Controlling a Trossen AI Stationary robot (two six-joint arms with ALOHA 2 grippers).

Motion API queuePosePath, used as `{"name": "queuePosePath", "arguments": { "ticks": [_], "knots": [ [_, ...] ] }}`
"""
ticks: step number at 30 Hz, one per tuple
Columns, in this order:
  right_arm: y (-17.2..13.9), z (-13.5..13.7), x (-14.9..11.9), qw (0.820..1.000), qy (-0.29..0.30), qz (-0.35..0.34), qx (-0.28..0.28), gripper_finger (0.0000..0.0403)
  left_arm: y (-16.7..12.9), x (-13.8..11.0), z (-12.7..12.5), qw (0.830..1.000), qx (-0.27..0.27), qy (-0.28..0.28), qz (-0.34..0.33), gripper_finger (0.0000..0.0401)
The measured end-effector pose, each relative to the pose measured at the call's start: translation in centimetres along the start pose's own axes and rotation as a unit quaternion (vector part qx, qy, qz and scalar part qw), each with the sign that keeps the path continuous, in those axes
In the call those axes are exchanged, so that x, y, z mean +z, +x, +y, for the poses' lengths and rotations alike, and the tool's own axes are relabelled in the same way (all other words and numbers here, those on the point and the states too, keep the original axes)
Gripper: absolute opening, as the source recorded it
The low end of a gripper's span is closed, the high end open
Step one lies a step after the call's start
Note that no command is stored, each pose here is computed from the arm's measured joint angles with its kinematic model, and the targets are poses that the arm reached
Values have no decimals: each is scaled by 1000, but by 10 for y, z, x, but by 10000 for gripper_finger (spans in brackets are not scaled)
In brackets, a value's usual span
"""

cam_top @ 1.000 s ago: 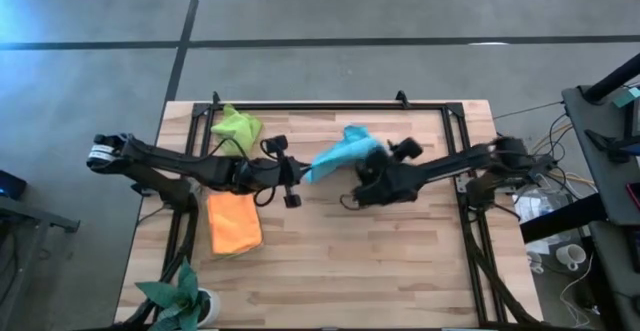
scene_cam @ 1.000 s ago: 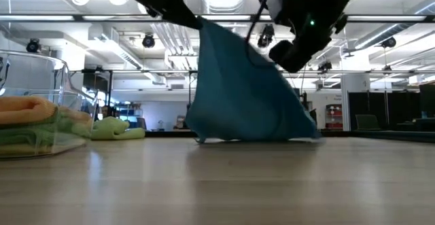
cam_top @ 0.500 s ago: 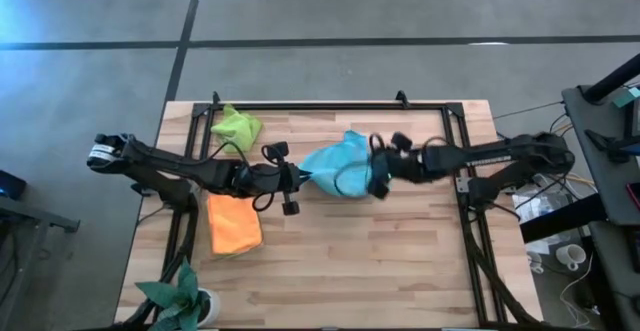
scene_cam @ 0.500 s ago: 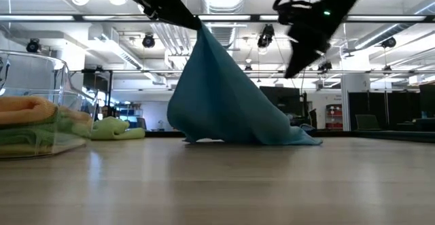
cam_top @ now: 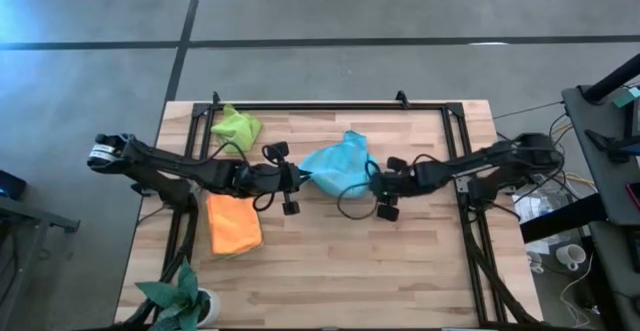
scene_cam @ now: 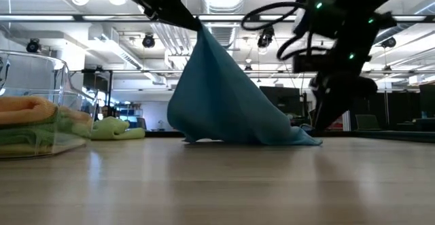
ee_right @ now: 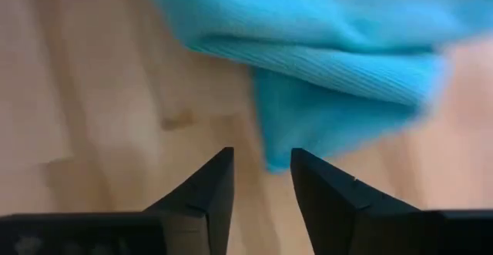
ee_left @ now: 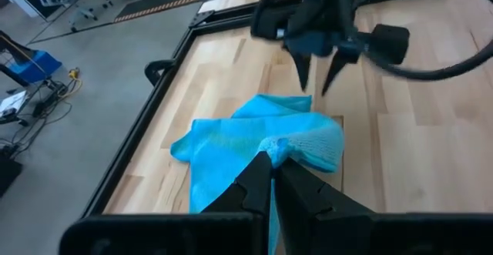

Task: Fold microfiber towels
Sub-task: Fold the blue microfiber towel on the table

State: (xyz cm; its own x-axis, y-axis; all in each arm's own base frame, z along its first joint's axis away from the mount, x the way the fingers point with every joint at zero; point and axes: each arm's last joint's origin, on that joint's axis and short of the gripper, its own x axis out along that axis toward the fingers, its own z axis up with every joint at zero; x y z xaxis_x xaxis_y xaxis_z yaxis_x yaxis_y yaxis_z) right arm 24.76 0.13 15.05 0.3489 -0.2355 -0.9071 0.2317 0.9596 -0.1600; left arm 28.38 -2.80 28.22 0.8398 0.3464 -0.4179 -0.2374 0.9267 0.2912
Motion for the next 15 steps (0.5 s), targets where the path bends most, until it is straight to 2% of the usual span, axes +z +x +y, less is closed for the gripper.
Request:
{"name": "queuePosePath", "arguments": {
  "ticks": [2, 10, 12, 15],
  "knots": [
    [11, -6, 2, 1000, -11, 14, 19, 118, 0, -1, 0, 1000, 0, 2, 4, 0],
    [39, -21, 1, 998, -28, 62, 13, 103, 0, -8, -1, 999, -1, 6, 36, 0],
    [39, -21, 1, 997, -32, 63, 14, 81, 0, -8, 0, 999, 0, 7, 38, 0],
    [35, -22, 1, 998, -30, 54, 15, 28, 0, -8, 1, 999, 10, 6, 37, 0]
  ]
}}
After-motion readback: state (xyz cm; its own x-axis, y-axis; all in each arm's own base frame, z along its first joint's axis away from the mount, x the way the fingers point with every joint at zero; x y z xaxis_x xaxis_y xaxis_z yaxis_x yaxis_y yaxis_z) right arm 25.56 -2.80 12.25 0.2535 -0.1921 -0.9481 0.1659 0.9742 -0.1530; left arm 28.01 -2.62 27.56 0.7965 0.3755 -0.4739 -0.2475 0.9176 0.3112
